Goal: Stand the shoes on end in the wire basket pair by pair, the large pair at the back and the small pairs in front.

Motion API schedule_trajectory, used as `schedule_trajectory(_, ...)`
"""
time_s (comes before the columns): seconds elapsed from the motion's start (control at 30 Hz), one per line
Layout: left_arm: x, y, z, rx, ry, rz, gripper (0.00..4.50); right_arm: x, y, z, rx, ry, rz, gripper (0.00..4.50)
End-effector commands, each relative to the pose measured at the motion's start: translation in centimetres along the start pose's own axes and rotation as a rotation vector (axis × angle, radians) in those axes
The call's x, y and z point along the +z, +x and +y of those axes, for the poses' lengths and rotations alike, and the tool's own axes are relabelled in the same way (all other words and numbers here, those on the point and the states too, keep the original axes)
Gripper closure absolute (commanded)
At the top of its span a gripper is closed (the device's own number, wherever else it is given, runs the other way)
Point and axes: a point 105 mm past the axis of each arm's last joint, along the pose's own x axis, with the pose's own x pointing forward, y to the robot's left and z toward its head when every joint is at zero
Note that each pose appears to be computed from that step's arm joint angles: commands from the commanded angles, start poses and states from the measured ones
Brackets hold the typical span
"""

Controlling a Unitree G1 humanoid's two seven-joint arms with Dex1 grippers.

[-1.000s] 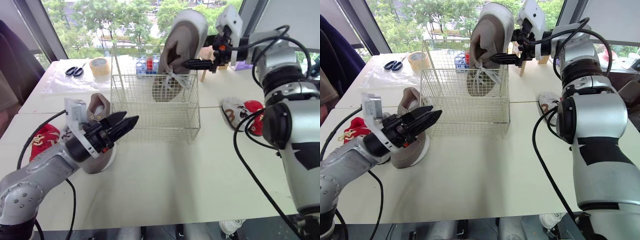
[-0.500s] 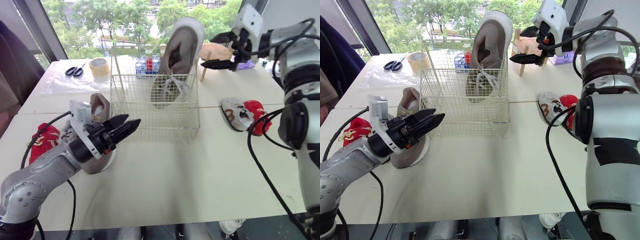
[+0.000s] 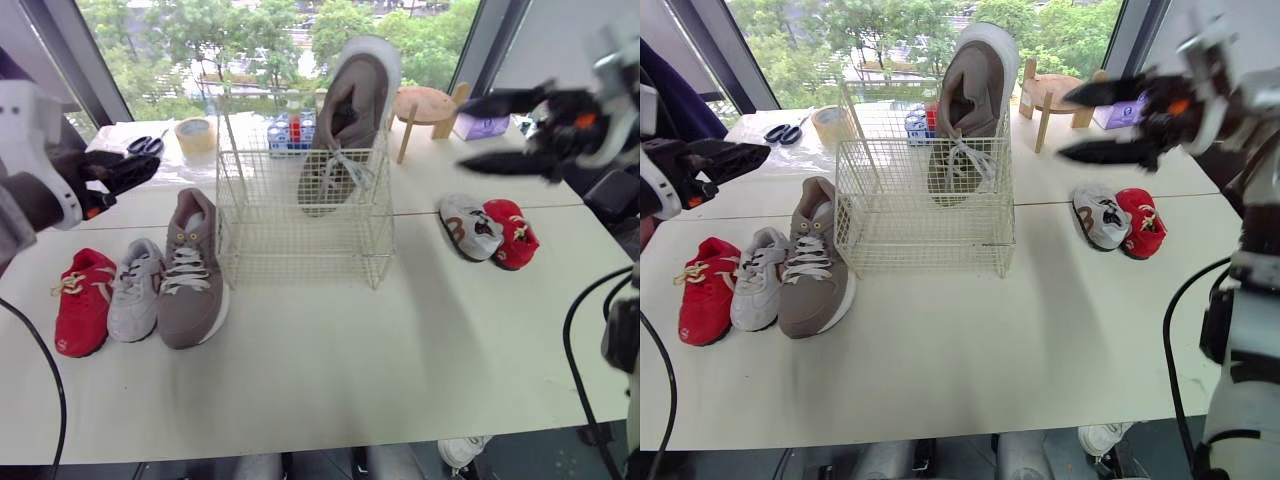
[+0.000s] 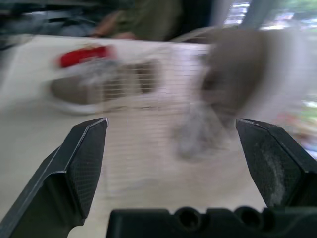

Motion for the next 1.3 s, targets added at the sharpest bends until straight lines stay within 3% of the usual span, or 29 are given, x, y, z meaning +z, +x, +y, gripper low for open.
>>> schedule_trajectory(0.03,-1.3,1.4,2.4,0.063,-0.008,0.144,1.32,1.6,2.8,4.3,0.154,-0.074,-0.006,0.08)
schedule_trajectory(0.2,-1.3,4.6,3.7,0.048,-0.028,0.216,1.32,0.6,5.6,5.8,0.165,-0.102,-0.015,0.08)
schedule_trajectory(0.6,-1.5,9.4,2.3,-0.130,-0.075,0.274,1.32,-1.9,8.6,5.4,0.041,-0.098,0.013,0.08)
schedule_trajectory(0.97,-6.3,12.3,0.5,-0.183,0.077,0.476,1.32,-1.5,9.2,4.7,-0.031,-0.097,-0.026,0.08)
schedule_trajectory(1.07,-7.4,13.3,0.5,-0.158,0.131,0.479,2.11,-1.3,9.6,4.6,-0.040,-0.097,-0.039,0.00)
schedule_trajectory(1.23,-6.3,14.1,0.0,-0.150,0.142,0.412,4.43,-1.3,9.6,4.6,-0.059,-0.094,-0.039,0.00)
schedule_trajectory(1.3,-5.3,14.1,-0.2,-0.156,0.121,0.375,4.48,-1.5,9.4,4.6,-0.065,-0.086,-0.032,0.00)
